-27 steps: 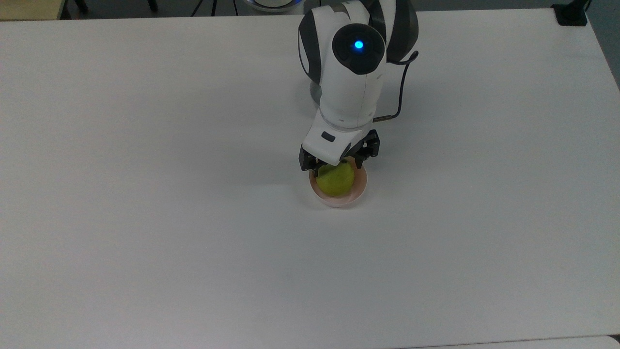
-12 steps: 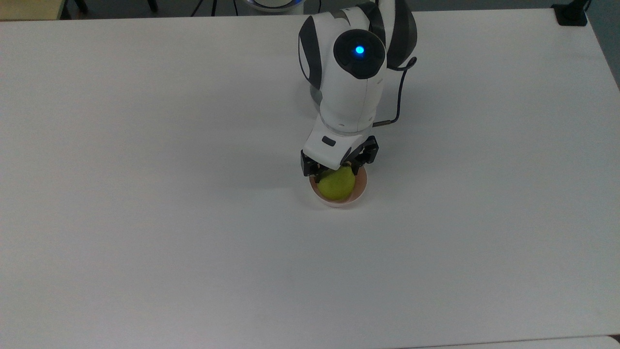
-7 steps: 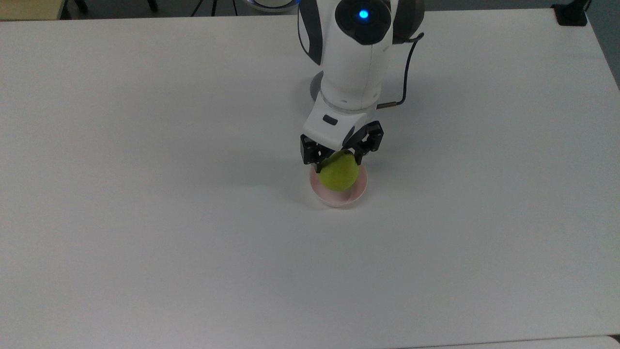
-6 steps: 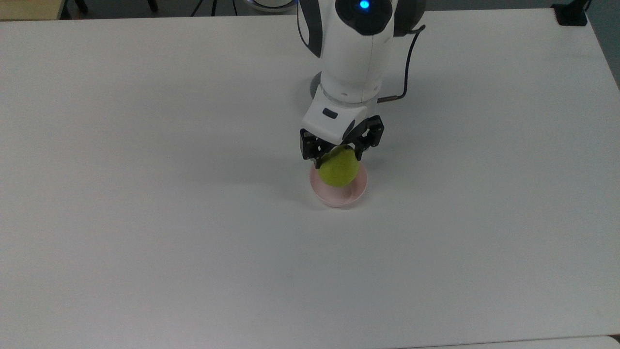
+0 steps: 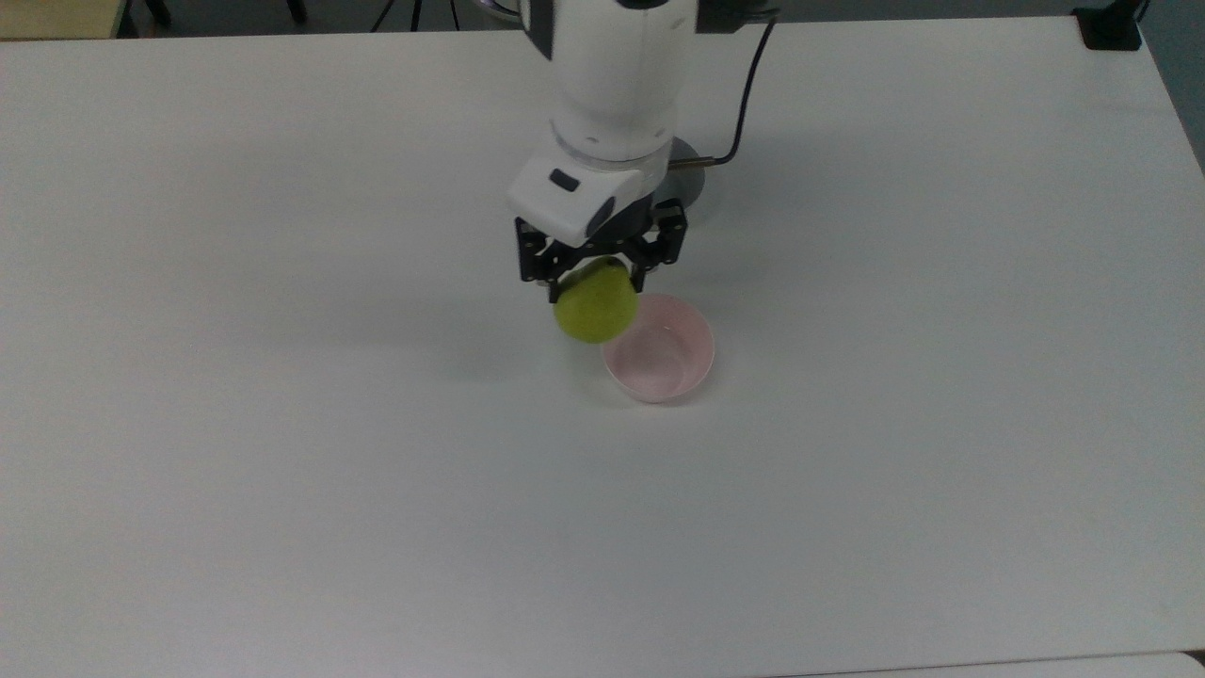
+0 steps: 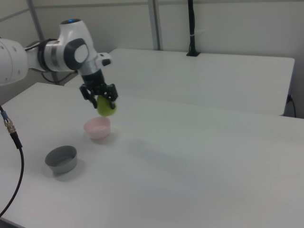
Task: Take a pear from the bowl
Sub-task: 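Lift the green pear up out of the pink bowl, then move the pear beside the pink bowl and lower it to the table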
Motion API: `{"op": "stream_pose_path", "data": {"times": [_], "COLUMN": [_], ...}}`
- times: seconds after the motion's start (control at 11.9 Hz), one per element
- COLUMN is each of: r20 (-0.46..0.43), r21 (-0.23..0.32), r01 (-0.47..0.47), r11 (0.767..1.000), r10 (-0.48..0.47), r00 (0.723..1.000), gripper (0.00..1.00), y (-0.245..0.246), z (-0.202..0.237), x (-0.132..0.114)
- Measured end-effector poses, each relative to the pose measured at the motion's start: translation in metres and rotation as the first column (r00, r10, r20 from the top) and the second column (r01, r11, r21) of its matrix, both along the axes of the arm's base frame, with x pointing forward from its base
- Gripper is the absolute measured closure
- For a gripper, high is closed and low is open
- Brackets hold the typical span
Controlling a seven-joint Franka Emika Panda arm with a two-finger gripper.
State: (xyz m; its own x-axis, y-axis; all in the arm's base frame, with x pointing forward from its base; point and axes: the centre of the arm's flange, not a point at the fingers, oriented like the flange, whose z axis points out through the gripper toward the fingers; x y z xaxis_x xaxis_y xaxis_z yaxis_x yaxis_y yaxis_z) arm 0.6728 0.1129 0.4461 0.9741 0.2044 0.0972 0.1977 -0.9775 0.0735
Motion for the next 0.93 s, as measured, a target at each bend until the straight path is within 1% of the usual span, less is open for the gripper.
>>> {"op": "stream_pose_path", "data": {"times": [0.25,0.42,0.59,0.93], "r20": [-0.010,-0.030,-0.063,-0.044], "r21": [-0.012,-0.016,-0.017,-0.021], "r01": [0.024,0.034,0.042,0.033], "r11": [1.000,0.999,0.999,0.999], "r10": [-0.024,-0.035,-0.043,-0.034], "r00": [1.000,0.999,0.997,0.998], "gripper": [0.19,0.19,0.19,0.20], "y": [-0.074,-0.103,-0.111,-0.113], "z": [-0.003,-0.015,-0.044,-0.085], "x": [0.008,0.010,0.014,0.027]}}
